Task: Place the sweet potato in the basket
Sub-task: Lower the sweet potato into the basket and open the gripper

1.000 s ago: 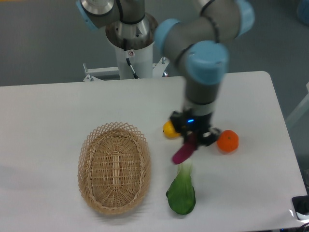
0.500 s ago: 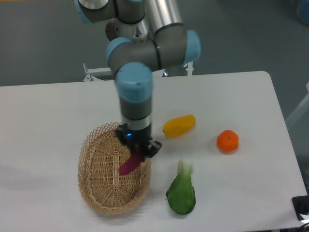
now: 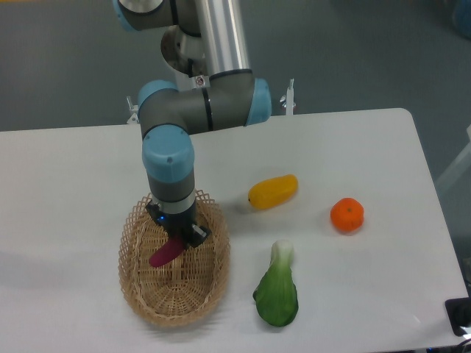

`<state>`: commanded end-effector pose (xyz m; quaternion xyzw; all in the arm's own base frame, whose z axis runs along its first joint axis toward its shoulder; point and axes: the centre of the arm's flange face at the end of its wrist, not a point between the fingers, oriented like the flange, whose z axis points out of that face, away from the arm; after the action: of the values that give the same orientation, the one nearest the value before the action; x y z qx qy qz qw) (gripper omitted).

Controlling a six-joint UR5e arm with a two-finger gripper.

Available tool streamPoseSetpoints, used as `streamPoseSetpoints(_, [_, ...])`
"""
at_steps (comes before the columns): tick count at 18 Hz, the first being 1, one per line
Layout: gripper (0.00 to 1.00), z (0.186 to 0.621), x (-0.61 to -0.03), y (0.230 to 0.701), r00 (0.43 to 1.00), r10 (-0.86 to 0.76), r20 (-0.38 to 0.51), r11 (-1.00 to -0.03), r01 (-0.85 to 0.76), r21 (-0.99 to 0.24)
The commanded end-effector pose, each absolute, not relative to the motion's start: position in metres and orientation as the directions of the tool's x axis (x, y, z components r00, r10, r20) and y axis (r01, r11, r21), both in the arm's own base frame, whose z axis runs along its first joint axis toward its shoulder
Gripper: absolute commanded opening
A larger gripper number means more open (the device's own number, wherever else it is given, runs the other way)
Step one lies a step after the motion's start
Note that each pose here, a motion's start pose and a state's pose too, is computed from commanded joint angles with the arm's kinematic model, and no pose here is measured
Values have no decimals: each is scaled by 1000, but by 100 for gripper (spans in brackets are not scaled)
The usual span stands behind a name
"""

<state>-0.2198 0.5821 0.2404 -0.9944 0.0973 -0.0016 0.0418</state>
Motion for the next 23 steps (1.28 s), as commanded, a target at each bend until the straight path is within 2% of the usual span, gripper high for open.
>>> streamPoseSetpoints(6, [38,235,-220,583,979,-203,1,-976,-202,-77])
streamPoseSetpoints(10, [58,238,-222,585,980,-201,-6,-976,-201,-83])
streamPoseSetpoints(11, [68,239,-222,586,980,-201,-7,-976,-201,-84])
streamPoseSetpoints(12, [85,242,-223,587,980,-201,-11,-976,-201,-89])
streamPoseSetpoints(14, [98,249,-225,590,979,-201,-23,-974,-202,-98])
streamPoseSetpoints(19, [100,282,-242,604,979,-189,-71,-969,-198,-145])
streamPoseSetpoints(23, [100,315,-294,599,986,-121,-118,-971,-142,-192])
